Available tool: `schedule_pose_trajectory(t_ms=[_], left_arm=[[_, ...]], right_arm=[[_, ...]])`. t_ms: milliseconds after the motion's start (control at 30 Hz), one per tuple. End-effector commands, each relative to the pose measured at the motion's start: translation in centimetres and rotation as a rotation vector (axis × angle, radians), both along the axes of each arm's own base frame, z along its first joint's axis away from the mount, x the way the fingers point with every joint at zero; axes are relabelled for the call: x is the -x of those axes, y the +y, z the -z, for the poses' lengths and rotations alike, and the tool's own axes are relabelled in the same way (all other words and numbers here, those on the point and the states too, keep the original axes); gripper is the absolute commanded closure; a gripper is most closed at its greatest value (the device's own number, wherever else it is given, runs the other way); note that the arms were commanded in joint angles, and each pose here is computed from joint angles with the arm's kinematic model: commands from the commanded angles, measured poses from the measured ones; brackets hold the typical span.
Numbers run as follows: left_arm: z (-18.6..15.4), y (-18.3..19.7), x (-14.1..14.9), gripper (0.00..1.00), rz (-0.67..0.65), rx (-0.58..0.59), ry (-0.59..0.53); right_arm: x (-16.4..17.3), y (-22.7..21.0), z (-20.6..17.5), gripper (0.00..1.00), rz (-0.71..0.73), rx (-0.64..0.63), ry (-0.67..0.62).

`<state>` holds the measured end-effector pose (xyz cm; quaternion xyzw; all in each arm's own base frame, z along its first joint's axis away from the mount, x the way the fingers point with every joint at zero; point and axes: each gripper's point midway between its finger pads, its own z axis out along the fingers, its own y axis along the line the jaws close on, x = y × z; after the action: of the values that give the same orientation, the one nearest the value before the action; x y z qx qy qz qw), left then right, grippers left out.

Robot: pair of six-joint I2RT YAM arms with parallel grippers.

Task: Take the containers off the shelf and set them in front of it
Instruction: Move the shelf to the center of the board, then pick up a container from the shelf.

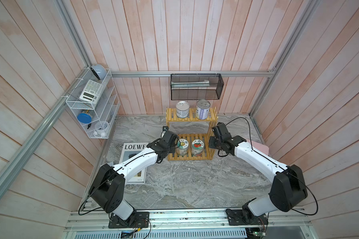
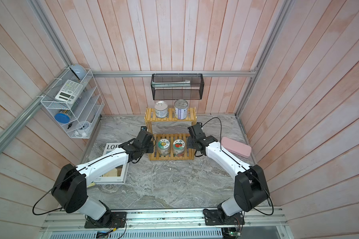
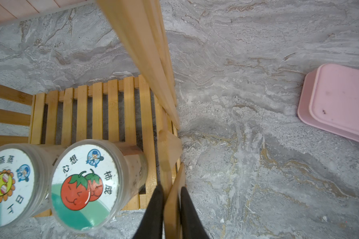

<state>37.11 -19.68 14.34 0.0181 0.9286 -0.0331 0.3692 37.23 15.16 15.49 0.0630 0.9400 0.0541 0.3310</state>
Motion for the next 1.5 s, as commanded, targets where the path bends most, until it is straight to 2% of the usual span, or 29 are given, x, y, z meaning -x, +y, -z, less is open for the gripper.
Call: schedule_pose_trajectory(t_ms=[0, 267, 400, 467, 500, 567, 900, 1100, 1200, 1467], left_arm=[[0.4, 0.6, 1.4, 0.74, 0.011, -0.035, 0.033], [-0.5, 0.6, 1.5, 0.5, 0.011, -0.036, 0.009], [-1.2, 0.7, 1.5, 0.27, 0.009, -0.038, -0.008], [-1.8, 0.6, 1.5, 0.07, 0.009, -0.034, -0.021], [-2.1, 0.6, 1.6, 0.0, 0.008, -0.036, -0.027], [-3.0, 0.6, 1.7, 0.0, 0.006, -0.032, -0.05], [-8.7, 1.6, 2.8, 0.0, -0.003, 0.014, -0.175], [-10.5, 2.6, 2.9, 0.0, -0.022, 0.019, -0.231], [-10.3, 3.2, 2.4, 0.0, -0.034, 0.035, -0.232], [-10.0, 3.9, 1.5, 0.0, 0.016, 0.228, -0.243]], right_arm=[[2.7, -3.8, 3.8, 0.76, 0.087, 0.136, 0.144], [2.5, -3.7, 3.4, 0.63, 0.08, 0.134, 0.13], [2.4, -3.6, 3.2, 0.52, 0.074, 0.131, 0.125], [2.4, -3.6, 2.9, 0.44, 0.074, 0.129, 0.117], [2.4, -3.7, 2.7, 0.39, 0.073, 0.132, 0.112], [2.5, -3.9, 2.3, 0.3, 0.074, 0.136, 0.103], [3.4, -4.8, -2.3, 0.02, 0.064, 0.118, -0.022], [4.2, -4.5, -8.2, 0.02, -0.032, 0.056, -0.235], [4.5, -4.0, -11.7, 0.02, -0.088, 0.042, -0.295], [3.2, 0.9, -18.7, 0.02, -0.345, -0.042, -0.399]])
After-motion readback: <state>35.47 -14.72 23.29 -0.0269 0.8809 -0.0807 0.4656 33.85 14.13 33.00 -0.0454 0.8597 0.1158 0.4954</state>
